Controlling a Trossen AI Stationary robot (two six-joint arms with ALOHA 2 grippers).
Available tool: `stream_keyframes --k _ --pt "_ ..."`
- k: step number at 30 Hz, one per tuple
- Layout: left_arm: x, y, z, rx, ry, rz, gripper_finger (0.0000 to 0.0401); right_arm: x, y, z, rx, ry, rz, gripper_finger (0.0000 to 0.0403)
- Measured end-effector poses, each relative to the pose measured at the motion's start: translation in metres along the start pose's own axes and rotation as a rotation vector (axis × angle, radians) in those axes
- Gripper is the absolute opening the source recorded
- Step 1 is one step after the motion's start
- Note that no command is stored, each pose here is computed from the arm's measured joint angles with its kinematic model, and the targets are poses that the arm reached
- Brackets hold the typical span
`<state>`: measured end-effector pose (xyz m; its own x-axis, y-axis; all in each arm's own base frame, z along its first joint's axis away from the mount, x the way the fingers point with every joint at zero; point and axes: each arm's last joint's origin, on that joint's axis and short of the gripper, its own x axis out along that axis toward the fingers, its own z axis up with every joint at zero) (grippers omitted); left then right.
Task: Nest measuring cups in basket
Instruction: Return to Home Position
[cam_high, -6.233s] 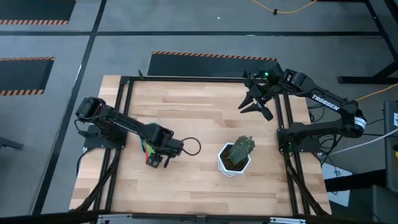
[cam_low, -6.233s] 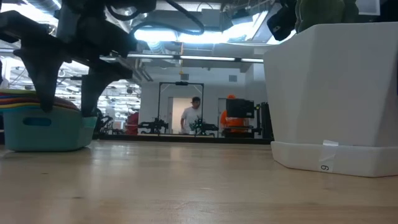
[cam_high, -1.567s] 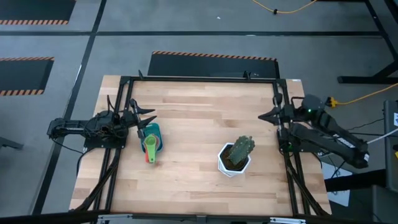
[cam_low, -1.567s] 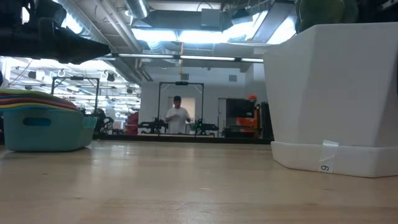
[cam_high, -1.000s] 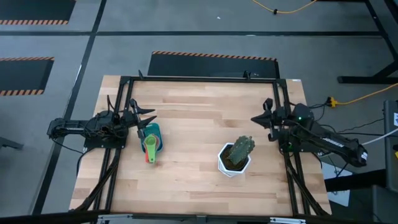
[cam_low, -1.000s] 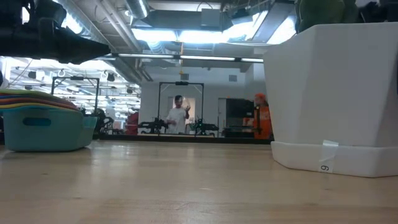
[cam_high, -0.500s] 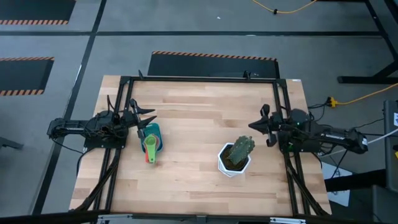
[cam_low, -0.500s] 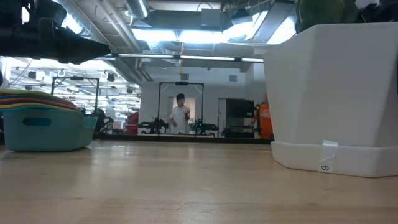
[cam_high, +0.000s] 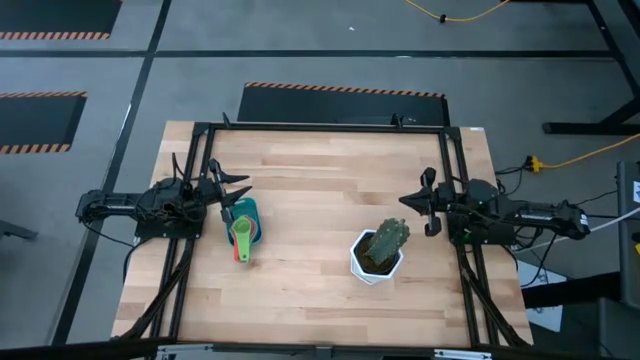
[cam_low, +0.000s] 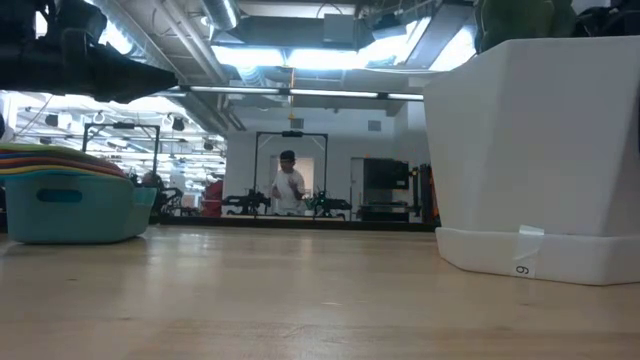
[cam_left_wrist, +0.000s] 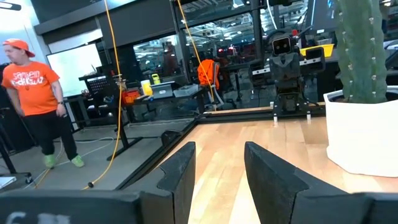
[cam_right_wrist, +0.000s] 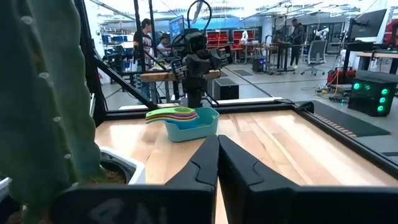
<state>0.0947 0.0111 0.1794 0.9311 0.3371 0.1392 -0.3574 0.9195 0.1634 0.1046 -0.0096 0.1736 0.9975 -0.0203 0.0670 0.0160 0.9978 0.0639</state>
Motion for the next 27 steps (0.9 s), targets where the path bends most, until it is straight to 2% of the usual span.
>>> stream_keyframes --k 8,15,20,27 --pt "0.0 0.0 0.0 0.0 0.0 0.0 0.0131 -0.007 0.0007 0.0002 0.019 -0.014 0.001 0.0011" --pt "0.0 0.0 0.0 0.0 0.0 0.0 0.0131 -0.0085 0.0005 -0.0023 0.031 0.028 -0.005 0.0011" --pt "0.0 0.0 0.0 0.0 0.0 0.0 0.0131 -0.0084 0.0005 -0.003 -0.02 0.035 -0.006 0.0011" --pt "0.0 0.0 0.0 0.0 0.0 0.0 0.0131 -0.0082 0.0004 -0.0033 -0.022 0.039 -0.005 0.0011"
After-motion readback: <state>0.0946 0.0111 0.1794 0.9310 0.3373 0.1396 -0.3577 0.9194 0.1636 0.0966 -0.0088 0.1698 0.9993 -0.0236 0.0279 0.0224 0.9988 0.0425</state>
